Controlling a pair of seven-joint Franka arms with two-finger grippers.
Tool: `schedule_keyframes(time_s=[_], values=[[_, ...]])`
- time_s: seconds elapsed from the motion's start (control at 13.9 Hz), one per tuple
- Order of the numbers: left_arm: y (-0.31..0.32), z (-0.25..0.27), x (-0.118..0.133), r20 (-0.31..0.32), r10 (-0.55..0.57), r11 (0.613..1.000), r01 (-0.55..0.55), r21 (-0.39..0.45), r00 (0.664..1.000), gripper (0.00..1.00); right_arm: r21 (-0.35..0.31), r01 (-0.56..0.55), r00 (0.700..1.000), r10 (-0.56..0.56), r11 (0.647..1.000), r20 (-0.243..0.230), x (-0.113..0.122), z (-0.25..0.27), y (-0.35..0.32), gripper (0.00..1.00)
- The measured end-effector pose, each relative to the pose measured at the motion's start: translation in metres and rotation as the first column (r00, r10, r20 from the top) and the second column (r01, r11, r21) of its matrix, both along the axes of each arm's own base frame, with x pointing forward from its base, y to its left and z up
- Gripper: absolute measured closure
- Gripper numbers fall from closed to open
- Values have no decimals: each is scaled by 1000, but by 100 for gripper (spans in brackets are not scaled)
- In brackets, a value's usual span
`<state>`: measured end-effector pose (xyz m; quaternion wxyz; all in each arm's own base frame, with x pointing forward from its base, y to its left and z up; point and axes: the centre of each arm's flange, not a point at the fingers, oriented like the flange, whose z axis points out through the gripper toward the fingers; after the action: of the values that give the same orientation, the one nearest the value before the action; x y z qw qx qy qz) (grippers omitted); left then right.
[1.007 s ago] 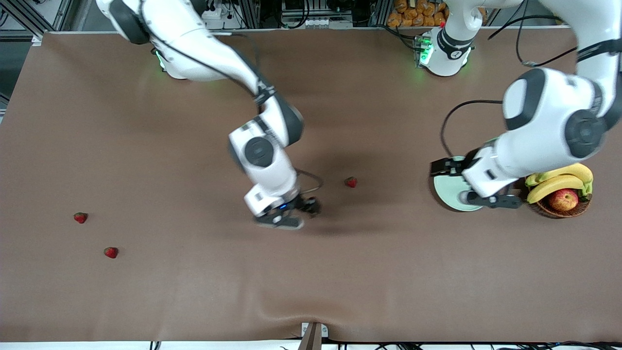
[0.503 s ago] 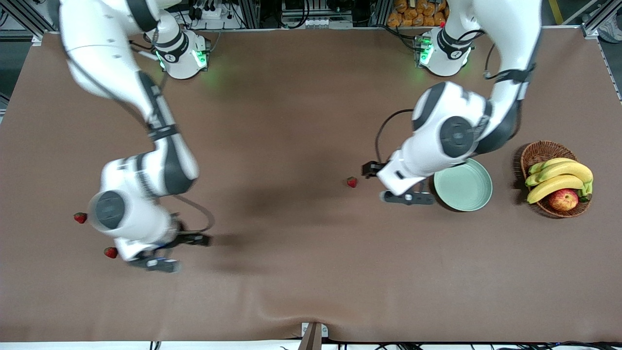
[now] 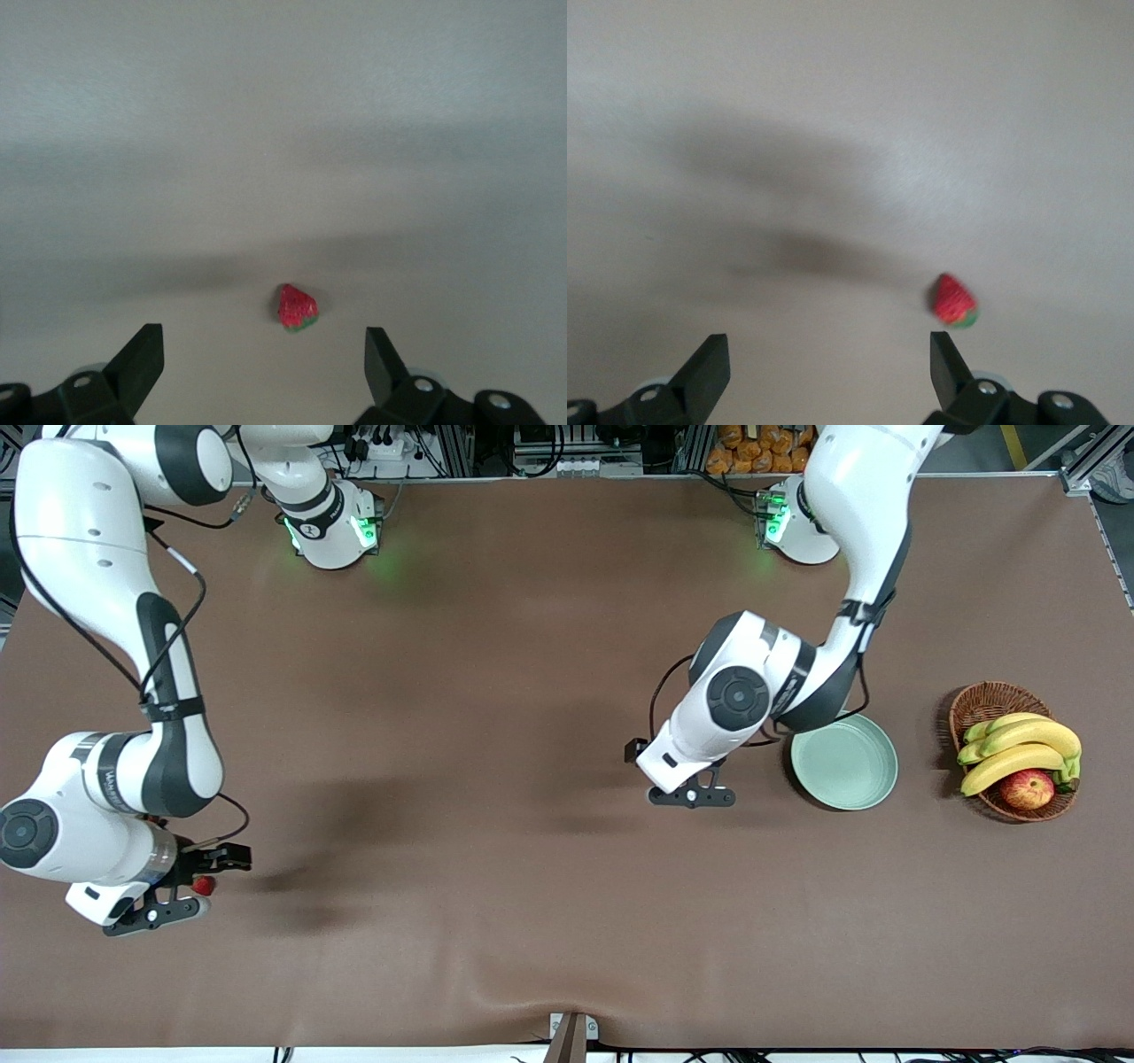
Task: Collect all strawberries into plate
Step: 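Grasp the strawberry with the left gripper while the right gripper grasps another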
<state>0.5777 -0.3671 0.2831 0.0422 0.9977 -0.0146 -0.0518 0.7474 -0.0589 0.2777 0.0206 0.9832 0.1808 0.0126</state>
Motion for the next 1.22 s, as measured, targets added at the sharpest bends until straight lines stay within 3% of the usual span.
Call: schedule_keyframes(time_s=[0.29, 0.93, 1.08, 1.22], values=[[-15, -34, -8, 7, 1, 1000, -1, -5, 1000, 0, -36, -190, 979, 192, 981, 67, 5, -47, -36, 0], [-37, -93, -33, -2, -24, 999, 24, 32, 1000, 0, -12, -158, 986, 159, 987, 45, -5, -89, -75, 0], [-31, -96, -32, -2, -26, 999, 26, 45, 1000, 2, 4, -141, 989, 141, 990, 48, -6, -90, -79, 6], [-29, -97, -32, -2, -24, 998, 24, 49, 1000, 7, 11, -136, 989, 136, 991, 50, -6, -91, -78, 23]])
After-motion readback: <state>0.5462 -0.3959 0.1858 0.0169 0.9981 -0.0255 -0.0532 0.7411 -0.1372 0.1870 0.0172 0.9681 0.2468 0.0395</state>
